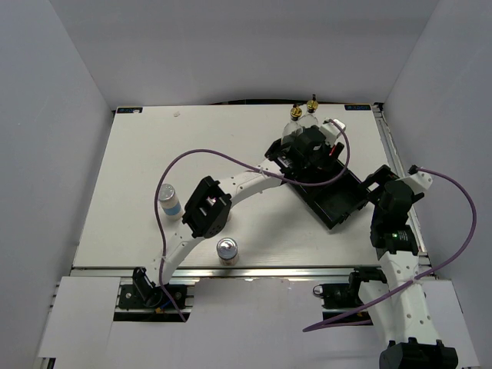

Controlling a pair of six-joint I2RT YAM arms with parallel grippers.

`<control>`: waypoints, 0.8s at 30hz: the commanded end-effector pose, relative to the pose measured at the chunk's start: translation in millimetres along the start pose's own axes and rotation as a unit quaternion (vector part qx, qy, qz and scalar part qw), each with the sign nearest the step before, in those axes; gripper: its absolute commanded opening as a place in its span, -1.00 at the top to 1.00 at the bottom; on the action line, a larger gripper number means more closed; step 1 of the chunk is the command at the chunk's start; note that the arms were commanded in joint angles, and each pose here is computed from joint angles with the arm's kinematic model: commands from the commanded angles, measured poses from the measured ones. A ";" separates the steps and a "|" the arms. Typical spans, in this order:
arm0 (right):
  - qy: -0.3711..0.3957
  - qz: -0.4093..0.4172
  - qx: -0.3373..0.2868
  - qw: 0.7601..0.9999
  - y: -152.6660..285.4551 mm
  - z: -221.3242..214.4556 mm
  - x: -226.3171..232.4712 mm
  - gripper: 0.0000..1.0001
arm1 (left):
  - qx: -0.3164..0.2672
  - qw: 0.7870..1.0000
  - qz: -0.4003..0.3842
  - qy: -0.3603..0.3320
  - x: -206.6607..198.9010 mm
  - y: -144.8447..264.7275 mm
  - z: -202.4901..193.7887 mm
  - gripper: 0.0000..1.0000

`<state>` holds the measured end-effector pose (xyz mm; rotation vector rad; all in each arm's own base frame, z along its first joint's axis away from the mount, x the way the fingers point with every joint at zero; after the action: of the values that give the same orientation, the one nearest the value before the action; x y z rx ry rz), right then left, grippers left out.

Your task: Organize the condiment bottles

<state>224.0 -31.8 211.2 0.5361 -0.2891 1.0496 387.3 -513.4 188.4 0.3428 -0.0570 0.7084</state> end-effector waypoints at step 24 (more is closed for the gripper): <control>0.004 0.036 -0.016 0.999 9.7 18.5 12.4 -0.79 | -0.056 0.998 -0.011 0.021 6.2 55.6 85.3 -0.96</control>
<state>219.2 -28.9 209.6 0.5487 -0.2592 1.0755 389.2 -511.7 181.0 0.3422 -0.0202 0.7096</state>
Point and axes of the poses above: each gripper's point midway between its finger pads, its own y axis back along the fingers, its own x axis along the line the jaws close on, z = x × y, the point moved 6 cm from there along y, back along the fingers, and after that the axes turned 10 degrees about -y, right-handed, at the moved point
